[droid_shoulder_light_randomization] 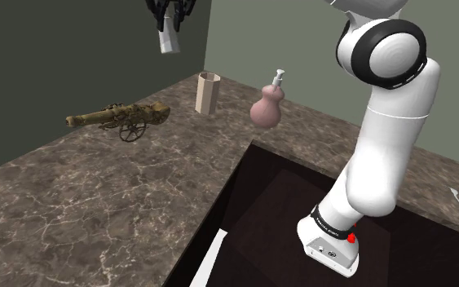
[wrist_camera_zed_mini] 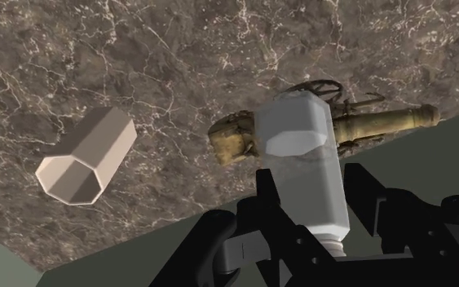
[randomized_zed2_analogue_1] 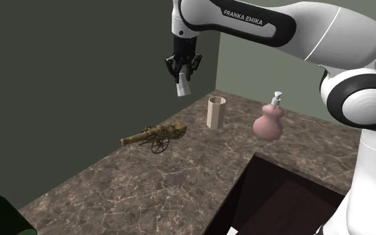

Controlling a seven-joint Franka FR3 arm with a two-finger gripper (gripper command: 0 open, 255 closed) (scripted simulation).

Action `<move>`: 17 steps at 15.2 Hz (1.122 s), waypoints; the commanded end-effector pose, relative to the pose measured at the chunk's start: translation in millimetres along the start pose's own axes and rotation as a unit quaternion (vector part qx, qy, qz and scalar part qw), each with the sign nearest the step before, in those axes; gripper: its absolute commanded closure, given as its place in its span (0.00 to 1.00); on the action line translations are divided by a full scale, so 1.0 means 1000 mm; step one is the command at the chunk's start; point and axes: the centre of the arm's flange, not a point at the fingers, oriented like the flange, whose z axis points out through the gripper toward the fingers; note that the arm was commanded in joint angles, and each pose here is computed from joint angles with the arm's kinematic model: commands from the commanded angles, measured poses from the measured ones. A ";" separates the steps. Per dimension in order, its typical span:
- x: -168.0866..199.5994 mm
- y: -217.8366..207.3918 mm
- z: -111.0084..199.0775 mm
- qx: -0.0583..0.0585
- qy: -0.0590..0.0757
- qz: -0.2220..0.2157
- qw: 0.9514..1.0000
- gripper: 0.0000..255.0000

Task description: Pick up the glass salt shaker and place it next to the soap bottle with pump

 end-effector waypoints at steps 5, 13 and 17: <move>-0.019 0.075 -0.002 0.000 0.000 0.000 1.000 1.00; -0.047 0.176 -0.005 0.000 0.000 0.000 1.000 1.00; -0.061 0.227 -0.007 0.000 0.000 0.000 1.000 1.00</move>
